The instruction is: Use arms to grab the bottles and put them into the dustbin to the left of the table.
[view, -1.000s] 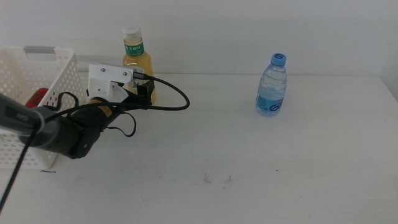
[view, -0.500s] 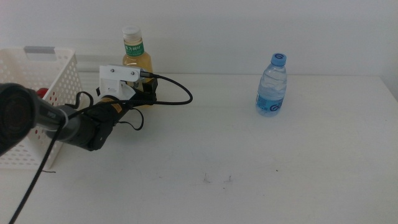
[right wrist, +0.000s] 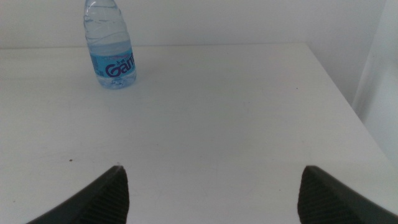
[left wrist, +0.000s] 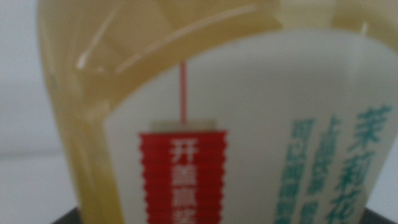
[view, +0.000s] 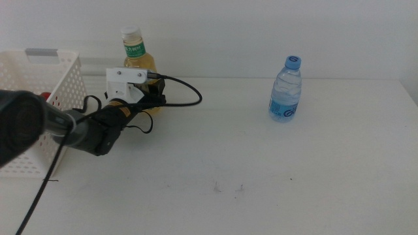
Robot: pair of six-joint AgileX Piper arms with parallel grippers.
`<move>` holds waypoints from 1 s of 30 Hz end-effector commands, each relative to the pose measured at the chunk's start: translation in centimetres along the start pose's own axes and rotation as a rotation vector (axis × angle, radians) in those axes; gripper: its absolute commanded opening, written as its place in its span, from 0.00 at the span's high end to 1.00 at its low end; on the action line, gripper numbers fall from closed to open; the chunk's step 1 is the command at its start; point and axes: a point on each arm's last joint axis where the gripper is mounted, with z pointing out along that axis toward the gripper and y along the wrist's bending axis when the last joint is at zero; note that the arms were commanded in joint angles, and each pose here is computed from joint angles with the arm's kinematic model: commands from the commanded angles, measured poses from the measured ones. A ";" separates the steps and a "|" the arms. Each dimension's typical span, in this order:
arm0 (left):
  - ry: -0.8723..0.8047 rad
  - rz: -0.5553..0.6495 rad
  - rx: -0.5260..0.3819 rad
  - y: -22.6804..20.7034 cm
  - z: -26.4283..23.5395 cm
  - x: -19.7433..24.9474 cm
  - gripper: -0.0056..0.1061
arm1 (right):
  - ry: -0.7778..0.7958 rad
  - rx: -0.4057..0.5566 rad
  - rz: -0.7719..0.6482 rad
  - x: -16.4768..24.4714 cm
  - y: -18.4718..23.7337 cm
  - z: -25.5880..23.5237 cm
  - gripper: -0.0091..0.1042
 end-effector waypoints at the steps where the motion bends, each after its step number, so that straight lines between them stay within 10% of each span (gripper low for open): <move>1: 0.000 -0.035 0.046 -1.0 -1.4 -2.2 0.97 | -0.010 0.008 -0.011 0.0 0.0 0.0 0.22; 18: 0.480 0.059 -0.081 -12.1 -19.9 -15.7 0.97 | -0.010 0.008 -0.011 0.0 0.0 0.0 0.22; 30: 0.810 0.115 -0.173 -11.0 -24.7 -22.6 0.97 | -0.010 0.008 -0.011 0.0 0.0 0.0 0.22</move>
